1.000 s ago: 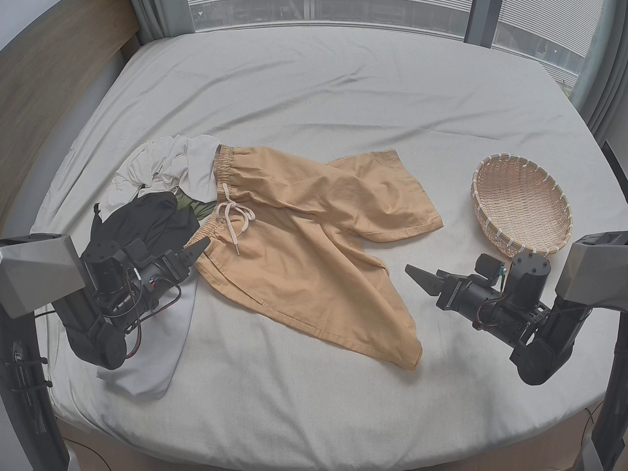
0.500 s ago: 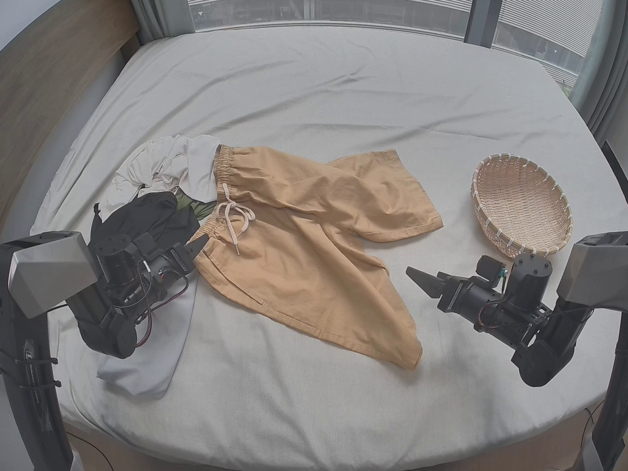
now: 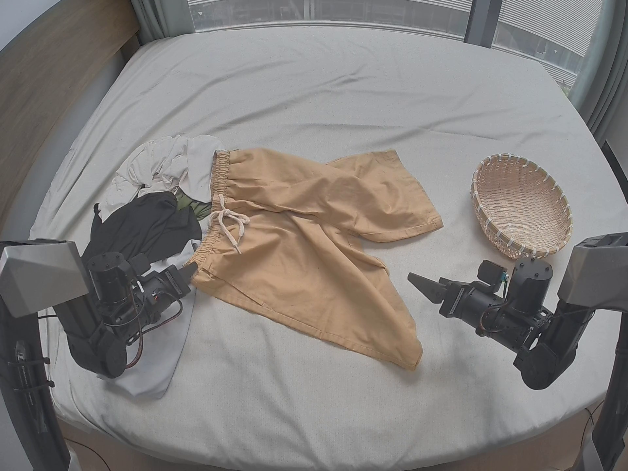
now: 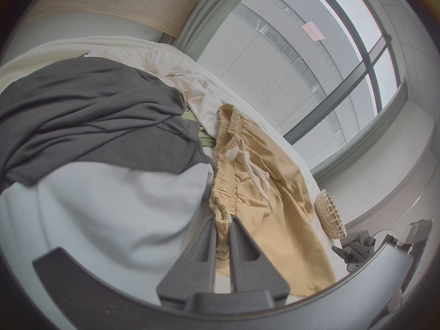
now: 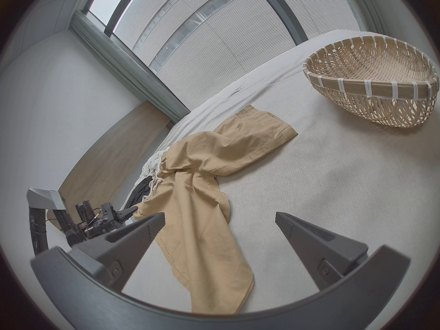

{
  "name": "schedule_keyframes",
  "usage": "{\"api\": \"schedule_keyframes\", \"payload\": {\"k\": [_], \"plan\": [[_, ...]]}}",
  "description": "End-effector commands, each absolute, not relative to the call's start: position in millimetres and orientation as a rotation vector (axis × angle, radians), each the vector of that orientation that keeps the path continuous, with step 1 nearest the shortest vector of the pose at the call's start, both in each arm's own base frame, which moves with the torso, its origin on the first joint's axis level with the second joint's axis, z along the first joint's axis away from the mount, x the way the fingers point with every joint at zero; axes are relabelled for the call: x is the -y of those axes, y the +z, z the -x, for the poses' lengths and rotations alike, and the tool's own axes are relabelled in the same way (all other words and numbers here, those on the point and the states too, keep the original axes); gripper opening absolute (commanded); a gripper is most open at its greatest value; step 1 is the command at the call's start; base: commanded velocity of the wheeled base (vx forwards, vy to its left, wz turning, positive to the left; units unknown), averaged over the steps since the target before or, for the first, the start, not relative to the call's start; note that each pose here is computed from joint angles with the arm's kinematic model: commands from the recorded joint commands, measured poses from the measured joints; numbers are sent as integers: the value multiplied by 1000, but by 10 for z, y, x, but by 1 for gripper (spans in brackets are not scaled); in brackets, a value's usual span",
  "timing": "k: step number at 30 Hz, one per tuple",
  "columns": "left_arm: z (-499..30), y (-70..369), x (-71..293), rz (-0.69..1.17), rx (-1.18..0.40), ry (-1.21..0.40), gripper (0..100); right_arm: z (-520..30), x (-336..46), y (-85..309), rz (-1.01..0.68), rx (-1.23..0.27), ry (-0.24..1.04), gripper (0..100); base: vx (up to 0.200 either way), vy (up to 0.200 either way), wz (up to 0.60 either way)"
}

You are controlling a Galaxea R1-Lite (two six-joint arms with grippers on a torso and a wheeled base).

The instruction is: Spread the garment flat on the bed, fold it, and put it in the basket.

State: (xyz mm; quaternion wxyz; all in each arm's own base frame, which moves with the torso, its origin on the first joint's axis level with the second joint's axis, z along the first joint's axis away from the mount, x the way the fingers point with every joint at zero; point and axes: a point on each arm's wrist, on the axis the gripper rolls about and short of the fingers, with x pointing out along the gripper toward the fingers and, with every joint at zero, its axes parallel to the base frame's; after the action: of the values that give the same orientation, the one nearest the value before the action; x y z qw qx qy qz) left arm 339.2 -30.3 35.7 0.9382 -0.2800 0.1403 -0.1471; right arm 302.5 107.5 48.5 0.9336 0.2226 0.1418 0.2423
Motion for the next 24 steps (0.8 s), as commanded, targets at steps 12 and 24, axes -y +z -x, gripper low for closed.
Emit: {"api": "schedule_keyframes", "payload": {"k": [12,24], "plan": [[-2838,376,198,551,-388,-259,0,-2944,-1055,375,-451,-349,486,100,0,0,0],[-2674,298,102,525,-428,-232,0,-2940,-1069,329,-448,-364,487,100,0,0,0]]}}
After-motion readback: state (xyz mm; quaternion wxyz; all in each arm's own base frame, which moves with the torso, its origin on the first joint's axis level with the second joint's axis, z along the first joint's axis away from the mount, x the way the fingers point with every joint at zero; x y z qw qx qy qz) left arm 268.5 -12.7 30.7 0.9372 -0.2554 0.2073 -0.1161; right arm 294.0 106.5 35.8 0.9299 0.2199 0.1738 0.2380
